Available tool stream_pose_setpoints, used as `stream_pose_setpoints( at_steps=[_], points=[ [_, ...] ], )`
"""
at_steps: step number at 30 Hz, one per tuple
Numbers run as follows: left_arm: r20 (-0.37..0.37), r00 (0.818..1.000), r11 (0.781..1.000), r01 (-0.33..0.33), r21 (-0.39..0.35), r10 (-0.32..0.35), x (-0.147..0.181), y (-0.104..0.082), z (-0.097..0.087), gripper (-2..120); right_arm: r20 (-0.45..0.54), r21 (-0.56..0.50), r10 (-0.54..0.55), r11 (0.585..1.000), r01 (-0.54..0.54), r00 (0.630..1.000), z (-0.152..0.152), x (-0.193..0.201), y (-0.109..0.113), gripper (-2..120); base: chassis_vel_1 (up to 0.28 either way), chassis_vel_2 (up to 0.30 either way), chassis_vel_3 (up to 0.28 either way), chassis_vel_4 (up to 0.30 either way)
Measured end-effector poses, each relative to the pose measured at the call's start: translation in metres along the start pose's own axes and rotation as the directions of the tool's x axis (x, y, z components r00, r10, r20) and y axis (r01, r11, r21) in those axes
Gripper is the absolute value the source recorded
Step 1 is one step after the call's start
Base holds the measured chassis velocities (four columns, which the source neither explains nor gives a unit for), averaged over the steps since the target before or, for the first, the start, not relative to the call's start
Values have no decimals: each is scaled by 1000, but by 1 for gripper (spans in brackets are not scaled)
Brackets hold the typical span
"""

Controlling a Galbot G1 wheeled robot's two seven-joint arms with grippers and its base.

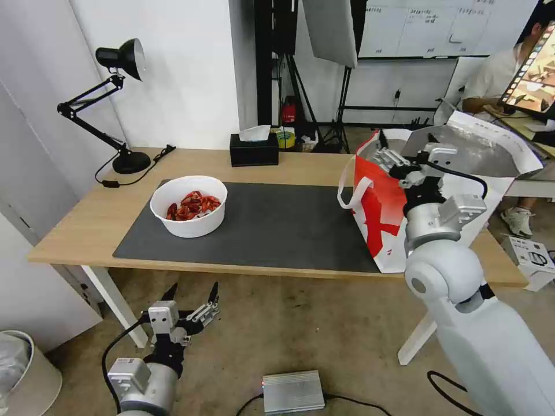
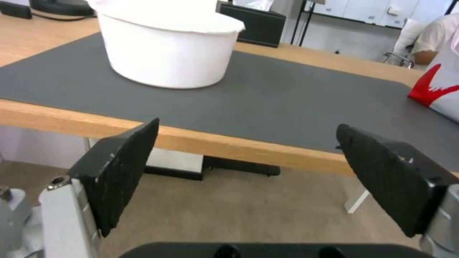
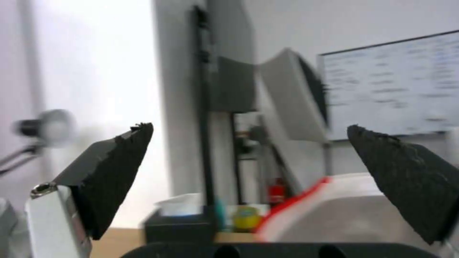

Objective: Pick up the trash from the table and place it into the takeout bag.

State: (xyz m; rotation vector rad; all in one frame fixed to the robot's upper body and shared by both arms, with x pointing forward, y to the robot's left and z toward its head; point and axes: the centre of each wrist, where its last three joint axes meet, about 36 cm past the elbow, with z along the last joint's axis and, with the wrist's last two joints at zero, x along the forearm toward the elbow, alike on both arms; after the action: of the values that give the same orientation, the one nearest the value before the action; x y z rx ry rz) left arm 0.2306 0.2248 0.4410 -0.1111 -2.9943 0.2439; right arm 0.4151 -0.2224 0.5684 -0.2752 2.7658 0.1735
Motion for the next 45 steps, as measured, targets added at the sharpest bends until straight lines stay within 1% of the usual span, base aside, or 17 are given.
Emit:
stream_pose_setpoints(
  at_steps=[1,2,4,5,8,9,11,12,14,15,16,19,24,28,34,38,45],
  points=[
    [2,1000,1000,1,-1,-1,0,0,0,100,-8,-2,-38,999,38,999,0,4,1,100,0,0,0,0],
    [2,1000,1000,1,-1,-1,0,0,0,100,-8,-2,-38,999,38,999,0,4,1,100,0,0,0,0],
    [8,1000,1000,4,-2,-4,0,1,-1,100,-53,6,-105,994,105,993,2,14,1,100,0,0,0,0],
    [8,1000,1000,4,-2,-4,0,1,-1,100,-53,6,-105,994,105,993,2,14,1,100,0,0,0,0],
    [17,1000,1000,4,0,-4,-1,2,-1,100,-160,-3,-224,974,227,961,8,35,2,100,0,0,0,0],
    [17,1000,1000,4,0,-4,-1,2,-1,100,-160,-3,-224,974,227,961,8,35,2,100,0,0,0,0],
    [17,1000,1000,4,-1,-4,-2,3,0,100,-226,-18,-277,960,281,934,13,50,4,100,0,0,0,0],
    [17,1000,1000,4,-1,-4,-2,3,0,100,-226,-18,-277,960,281,934,13,50,4,100,0,0,0,0],
    [17,1000,1000,2,-1,-2,-3,3,0,100,-278,-30,-292,955,296,915,15,62,9,100,0,0,0,0],
    [18,1000,1000,1,0,-1,-4,3,0,100,-309,-24,-282,957,289,908,17,69,12,100,0,0,0,0],
    [18,1000,1000,1,0,-1,-4,3,0,100,-309,-24,-282,957,289,908,17,69,12,100,0,0,0,0],
    [17,1000,1000,-1,4,1,-5,5,0,100,-402,-16,-226,971,240,887,32,94,18,100,0,0,0,0],
    [19,1000,1000,-5,4,5,-8,7,0,100,-464,-21,-180,981,192,867,45,117,26,100,0,0,0,0],
    [28,1000,1000,-12,9,12,-14,10,-2,100,-520,9,-102,992,125,848,59,144,36,100,0,0,0,0],
    [31,999,1000,-12,6,12,-18,12,-2,100,-548,39,-49,996,83,835,64,156,39,100,0,0,0,0],
    [31,999,1000,-16,8,16,-21,13,-3,100,-560,44,-39,996,77,827,65,161,41,100,0,0,0,0],
    [28,999,1000,-19,10,18,-23,14,-2,100,-560,52,-25,996,66,828,66,161,42,100,0,0,0,0]
  ],
)
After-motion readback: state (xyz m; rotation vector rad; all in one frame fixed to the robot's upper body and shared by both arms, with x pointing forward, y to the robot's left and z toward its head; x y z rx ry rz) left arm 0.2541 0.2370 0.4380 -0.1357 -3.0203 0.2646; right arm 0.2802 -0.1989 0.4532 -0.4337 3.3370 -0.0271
